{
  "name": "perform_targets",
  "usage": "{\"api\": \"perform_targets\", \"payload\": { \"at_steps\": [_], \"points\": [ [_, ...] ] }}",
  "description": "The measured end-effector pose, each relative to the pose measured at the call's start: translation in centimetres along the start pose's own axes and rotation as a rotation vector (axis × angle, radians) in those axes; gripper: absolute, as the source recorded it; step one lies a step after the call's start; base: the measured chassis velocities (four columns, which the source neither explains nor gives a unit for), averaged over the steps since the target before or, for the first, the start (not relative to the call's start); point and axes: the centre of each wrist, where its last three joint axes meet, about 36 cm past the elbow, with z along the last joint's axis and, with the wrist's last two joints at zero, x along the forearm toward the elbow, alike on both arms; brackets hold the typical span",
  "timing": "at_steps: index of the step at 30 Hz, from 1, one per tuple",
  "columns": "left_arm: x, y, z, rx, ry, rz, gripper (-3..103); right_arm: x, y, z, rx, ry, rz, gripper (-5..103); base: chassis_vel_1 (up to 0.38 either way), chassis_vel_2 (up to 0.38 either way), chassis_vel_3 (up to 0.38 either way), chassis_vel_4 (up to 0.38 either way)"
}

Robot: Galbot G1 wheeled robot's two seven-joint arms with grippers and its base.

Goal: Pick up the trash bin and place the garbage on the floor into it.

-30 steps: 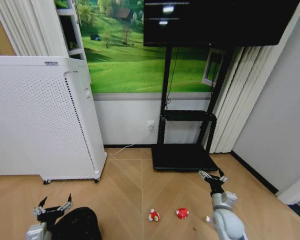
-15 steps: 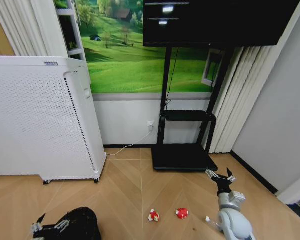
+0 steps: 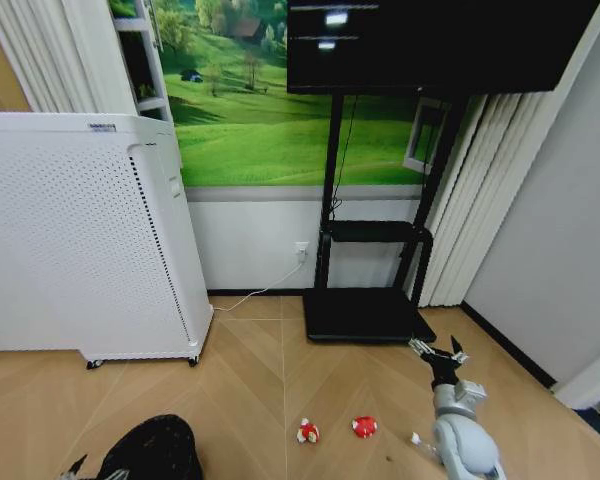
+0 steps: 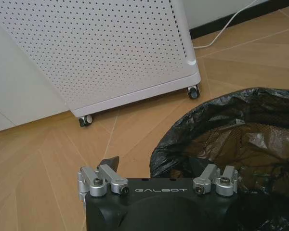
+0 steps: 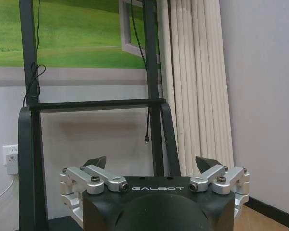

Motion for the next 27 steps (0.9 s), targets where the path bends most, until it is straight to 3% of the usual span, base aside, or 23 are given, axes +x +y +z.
{"api": "perform_targets", "payload": {
  "at_steps": [16,21,26,27],
  "points": [
    [-1.5,0.4,1.1,-0.007,0.012,0.009,80,0.0,0.6,0.2,0.003,0.003,-0.008,100,0.0,0.0,0.0,0.0],
    [-1.3,0.3,1.5,-0.015,0.013,0.022,66,0.0,0.5,0.2,0.004,0.0,-0.005,100,0.0,0.0,0.0,0.0],
    [-1.4,0.2,2.4,-0.023,0.026,0.023,44,-0.1,0.4,0.2,0.004,-0.001,-0.002,100,0.0,0.0,0.0,0.0],
    [-1.4,0.2,2.4,-0.023,0.026,0.023,44,-0.1,0.4,0.2,0.004,-0.001,-0.002,100,0.0,0.0,0.0,0.0]
  ]
}}
